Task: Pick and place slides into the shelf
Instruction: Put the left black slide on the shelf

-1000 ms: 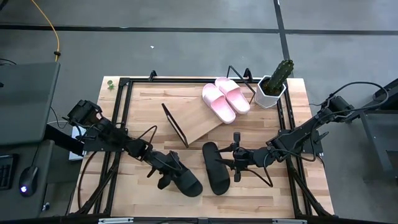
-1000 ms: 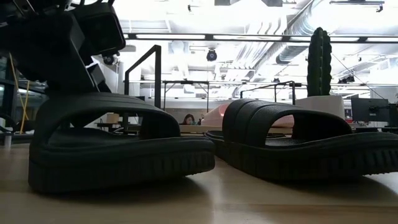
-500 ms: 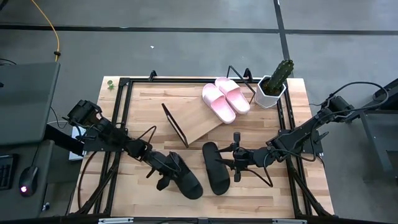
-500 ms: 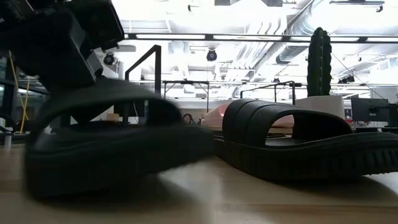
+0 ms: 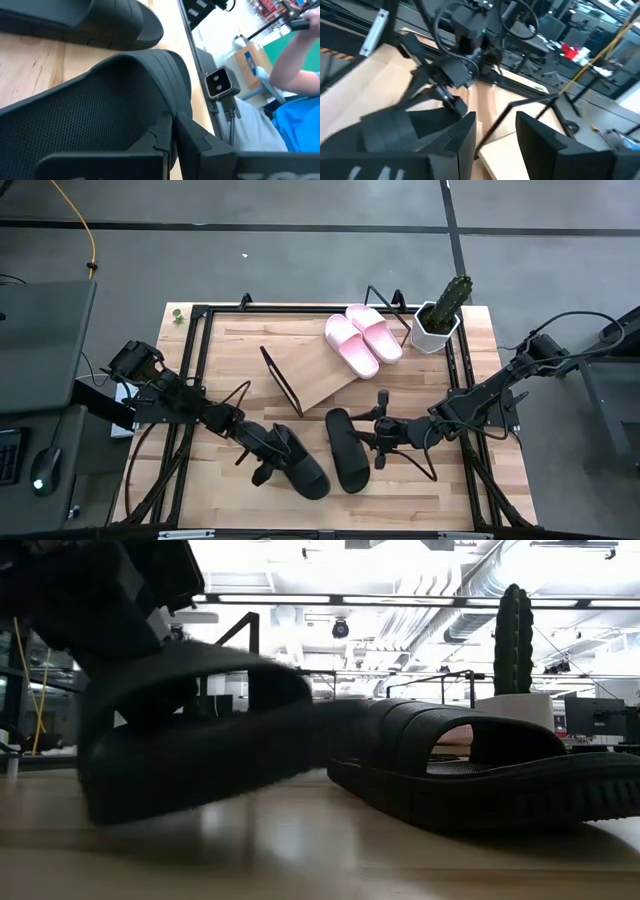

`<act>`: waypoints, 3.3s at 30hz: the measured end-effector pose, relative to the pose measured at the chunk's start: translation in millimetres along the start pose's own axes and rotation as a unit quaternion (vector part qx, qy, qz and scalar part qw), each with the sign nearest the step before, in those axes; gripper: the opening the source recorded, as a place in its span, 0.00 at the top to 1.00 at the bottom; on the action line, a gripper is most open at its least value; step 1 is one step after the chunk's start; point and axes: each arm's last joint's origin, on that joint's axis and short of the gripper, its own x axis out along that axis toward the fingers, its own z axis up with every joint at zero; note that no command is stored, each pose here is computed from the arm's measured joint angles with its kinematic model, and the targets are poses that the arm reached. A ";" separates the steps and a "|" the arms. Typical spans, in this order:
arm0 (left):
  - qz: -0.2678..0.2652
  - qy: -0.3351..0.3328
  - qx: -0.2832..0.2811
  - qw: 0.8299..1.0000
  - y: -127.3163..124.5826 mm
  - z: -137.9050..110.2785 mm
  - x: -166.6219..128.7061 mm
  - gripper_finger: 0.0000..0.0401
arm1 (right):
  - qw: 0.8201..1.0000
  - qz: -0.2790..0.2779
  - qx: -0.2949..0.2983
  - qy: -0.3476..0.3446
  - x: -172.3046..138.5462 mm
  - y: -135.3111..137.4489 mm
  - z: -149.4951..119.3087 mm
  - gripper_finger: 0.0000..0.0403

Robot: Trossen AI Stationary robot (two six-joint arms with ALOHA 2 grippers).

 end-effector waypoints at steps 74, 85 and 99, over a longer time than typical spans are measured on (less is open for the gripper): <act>-0.105 -0.122 0.077 0.984 -43.9 46.7 -67.5 0.99 | 0.925 -0.037 -0.357 0.125 70.4 131.4 102.0 0.53; -0.112 -0.132 0.082 0.982 -46.6 49.4 -73.5 0.99 | 0.926 -0.028 -0.352 0.136 94.0 125.6 90.9 0.52; -0.112 -0.132 0.082 0.981 -46.6 49.4 -73.5 0.99 | 0.927 -0.025 -0.348 0.136 97.4 122.6 90.3 0.52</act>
